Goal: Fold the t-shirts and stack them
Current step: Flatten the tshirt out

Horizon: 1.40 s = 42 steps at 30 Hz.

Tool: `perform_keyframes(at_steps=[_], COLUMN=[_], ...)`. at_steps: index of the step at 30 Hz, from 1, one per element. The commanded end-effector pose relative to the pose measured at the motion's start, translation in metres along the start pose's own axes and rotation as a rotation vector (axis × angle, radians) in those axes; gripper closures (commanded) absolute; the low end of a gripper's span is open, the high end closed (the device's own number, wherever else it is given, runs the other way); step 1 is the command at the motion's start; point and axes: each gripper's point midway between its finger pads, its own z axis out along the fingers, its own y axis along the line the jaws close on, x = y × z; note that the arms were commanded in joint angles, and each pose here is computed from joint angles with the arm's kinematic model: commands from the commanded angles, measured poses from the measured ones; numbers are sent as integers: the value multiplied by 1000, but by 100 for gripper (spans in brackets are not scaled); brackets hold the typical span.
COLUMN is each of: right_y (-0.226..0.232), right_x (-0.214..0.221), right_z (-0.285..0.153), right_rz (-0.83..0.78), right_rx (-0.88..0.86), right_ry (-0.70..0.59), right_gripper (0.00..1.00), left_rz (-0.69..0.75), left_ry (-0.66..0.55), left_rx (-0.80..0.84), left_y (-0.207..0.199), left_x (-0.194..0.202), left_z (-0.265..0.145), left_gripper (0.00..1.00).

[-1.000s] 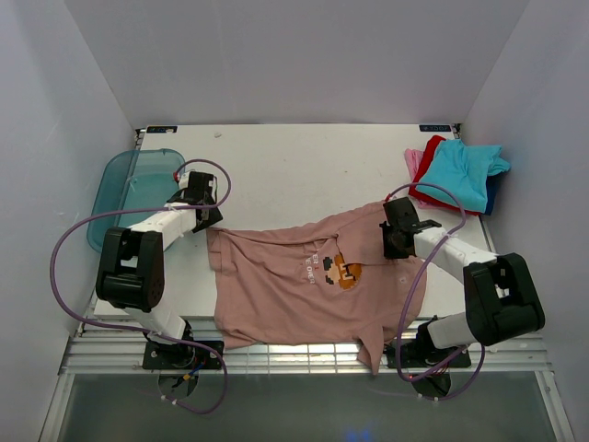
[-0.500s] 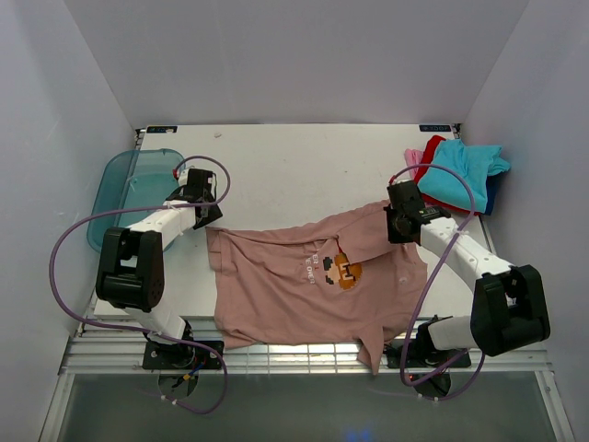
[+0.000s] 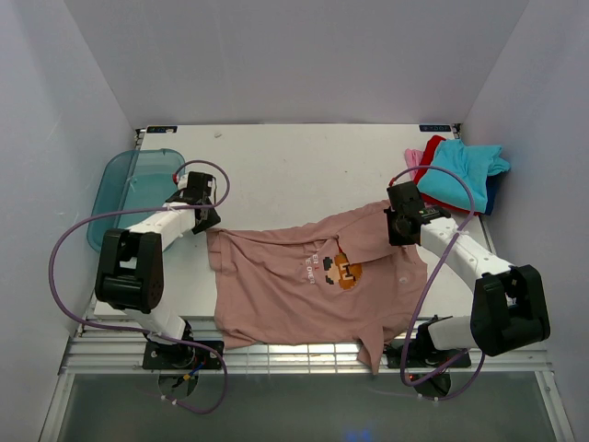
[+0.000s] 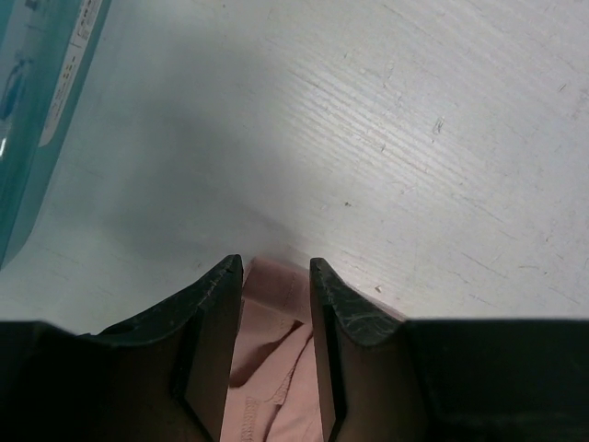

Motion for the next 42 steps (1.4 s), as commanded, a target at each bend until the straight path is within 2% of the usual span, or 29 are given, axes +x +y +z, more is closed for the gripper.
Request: perform_keyframes(at_steps=[1, 9, 13, 16, 20, 21, 22, 26, 31, 35, 40, 42], right_y=[-3, -1, -2, -2, -6, -6, -8, -18, -36, -47, -50, -43], right_x=[0, 2, 6, 6, -2, -7, -12, -49, -120, -170, -222, -229], right_z=[0, -1, -1, -2, -5, -7, -8, -22, -45, -61, -92, -104], right_rz=[-3, -2, -2, -1, -3, -3, -3, -29, -4, 41, 66, 59], right_rx=[8, 1, 2, -1, 19, 22, 30, 77, 110, 97, 64, 15], right_ry=[4, 7, 14, 9, -12, -21, -31, -104, -223, -307, -406, -429], right_gripper=[84, 84, 84, 84, 85, 89, 91, 92, 92, 92, 92, 92], left_rz=[-16, -23, -19, -12, -1, 1, -1, -1, -16, -20, 5, 30], left_ry=[-43, -26, -22, -19, -12, -26, -31, -113, -257, -313, -318, -308], left_rx=[6, 3, 4, 2, -8, -3, -3, 0, 58, 120, 165, 186], left_y=[4, 7, 6, 6, 3, 0, -1, -7, -26, -44, -51, -51], left_x=[-10, -3, -1, 1, 0, -7, -10, -46, -113, -147, -158, -153], left_z=[-15, -15, -11, -6, 3, 2, 0, -17, -61, -86, -106, -109], left_gripper=[54, 55, 58, 67, 92, 100, 100, 100, 100, 100, 100, 100])
